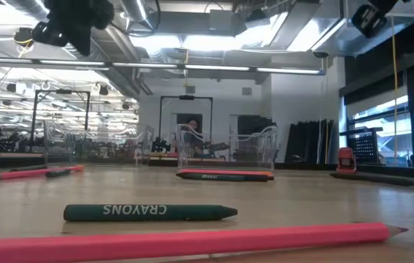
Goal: Sort crayons/erasers/pens/pencils in bins
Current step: Put the pink pencil into the top left transparent bin
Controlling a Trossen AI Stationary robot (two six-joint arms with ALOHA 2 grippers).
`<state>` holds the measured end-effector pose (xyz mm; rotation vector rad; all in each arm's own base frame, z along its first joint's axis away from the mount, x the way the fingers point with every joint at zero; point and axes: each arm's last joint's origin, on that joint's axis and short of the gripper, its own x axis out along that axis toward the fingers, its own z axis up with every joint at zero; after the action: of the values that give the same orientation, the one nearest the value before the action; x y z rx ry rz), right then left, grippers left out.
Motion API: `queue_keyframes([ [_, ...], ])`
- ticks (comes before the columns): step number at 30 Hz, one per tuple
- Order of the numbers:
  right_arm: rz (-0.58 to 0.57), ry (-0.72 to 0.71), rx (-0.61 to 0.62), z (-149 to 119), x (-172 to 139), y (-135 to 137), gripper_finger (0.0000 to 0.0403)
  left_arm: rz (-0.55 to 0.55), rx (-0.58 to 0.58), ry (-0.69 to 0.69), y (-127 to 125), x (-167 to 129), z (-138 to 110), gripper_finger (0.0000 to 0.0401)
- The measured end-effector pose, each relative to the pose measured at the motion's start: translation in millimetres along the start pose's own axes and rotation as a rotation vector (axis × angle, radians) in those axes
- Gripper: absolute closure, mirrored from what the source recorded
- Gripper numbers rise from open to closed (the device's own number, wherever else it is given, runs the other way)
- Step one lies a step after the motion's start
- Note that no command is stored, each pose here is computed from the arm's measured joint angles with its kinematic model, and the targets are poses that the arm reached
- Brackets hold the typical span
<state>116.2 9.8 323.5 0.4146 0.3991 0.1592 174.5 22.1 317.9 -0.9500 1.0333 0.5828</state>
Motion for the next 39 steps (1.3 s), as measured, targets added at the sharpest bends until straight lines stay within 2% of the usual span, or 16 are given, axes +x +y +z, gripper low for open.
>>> queue_keyframes([
  [3,0.018,0.058,0.013,14,2,7,0.0382,0.017,0.008,0.021,-4,7,1,0.0401],
  [9,0.029,0.032,-0.069,37,1,16,0.0382,-0.001,0.018,0.015,-10,13,3,0.0401],
  [11,0.031,0.024,-0.087,40,0,18,0.0382,0.011,-0.027,0.020,-10,13,3,0.0401],
  [13,0.032,0.021,-0.101,42,0,18,0.0382,0.041,-0.075,0.017,-9,15,3,0.0401],
  [19,0.022,0.052,-0.100,39,0,17,0.0382,0.069,-0.087,0.016,-11,22,5,0.0391],
  [27,0.015,0.073,-0.096,37,0,16,0.0382,0.129,-0.110,0.049,-9,30,9,0.0337],
  [31,0.014,0.076,-0.097,37,0,16,0.0382,0.150,-0.191,0.094,-7,37,14,0.0316],
  [35,0.014,0.076,-0.094,37,0,16,0.0382,0.194,-0.220,0.136,-6,46,19,0.0312],
  [39,0.014,0.076,-0.093,37,0,16,0.0382,0.277,-0.212,0.122,-5,61,28,0.0312],
])
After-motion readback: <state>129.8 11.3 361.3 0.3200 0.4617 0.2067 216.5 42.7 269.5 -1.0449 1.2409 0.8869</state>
